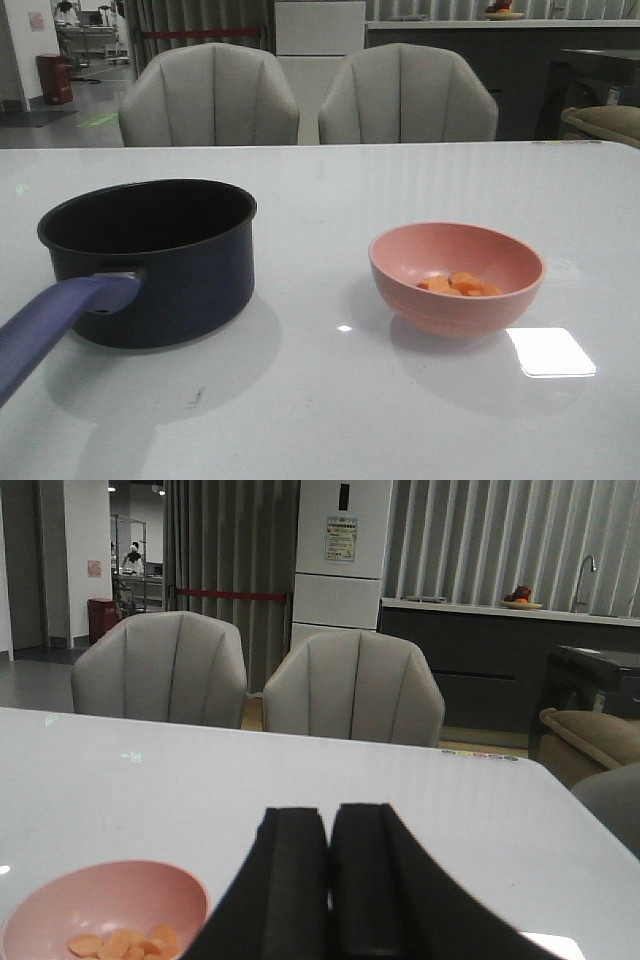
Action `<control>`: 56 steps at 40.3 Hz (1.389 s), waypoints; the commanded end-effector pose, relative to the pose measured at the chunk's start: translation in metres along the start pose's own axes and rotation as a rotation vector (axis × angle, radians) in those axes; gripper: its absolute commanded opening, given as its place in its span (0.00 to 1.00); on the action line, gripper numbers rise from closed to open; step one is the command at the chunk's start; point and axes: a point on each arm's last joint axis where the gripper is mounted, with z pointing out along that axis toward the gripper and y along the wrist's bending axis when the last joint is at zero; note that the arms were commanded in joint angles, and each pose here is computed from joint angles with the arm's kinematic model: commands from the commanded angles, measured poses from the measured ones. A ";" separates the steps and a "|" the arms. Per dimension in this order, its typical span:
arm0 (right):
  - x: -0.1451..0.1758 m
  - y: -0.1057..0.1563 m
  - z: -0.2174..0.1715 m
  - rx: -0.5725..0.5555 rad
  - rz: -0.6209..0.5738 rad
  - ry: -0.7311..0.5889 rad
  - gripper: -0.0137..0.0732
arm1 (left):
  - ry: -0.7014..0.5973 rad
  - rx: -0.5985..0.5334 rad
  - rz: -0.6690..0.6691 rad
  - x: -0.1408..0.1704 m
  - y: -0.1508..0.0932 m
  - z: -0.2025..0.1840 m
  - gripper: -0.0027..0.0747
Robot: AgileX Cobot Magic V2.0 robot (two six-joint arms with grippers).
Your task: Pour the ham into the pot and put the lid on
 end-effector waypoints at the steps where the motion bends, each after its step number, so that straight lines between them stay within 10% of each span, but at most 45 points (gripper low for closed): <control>1: -0.037 -0.001 0.006 0.007 0.002 -0.012 0.33 | -0.103 0.010 0.000 -0.015 0.000 -0.002 0.84; 23: -0.049 -0.001 0.043 0.006 0.023 0.338 0.34 | -0.107 0.010 0.000 -0.016 0.000 -0.002 0.84; 36: -0.042 0.008 0.094 -0.043 0.119 0.570 0.76 | -0.107 0.010 0.000 -0.016 0.000 -0.002 0.84; 56: 0.010 0.039 0.218 -0.101 0.153 0.972 0.76 | -0.107 0.010 0.000 -0.016 0.000 -0.002 0.84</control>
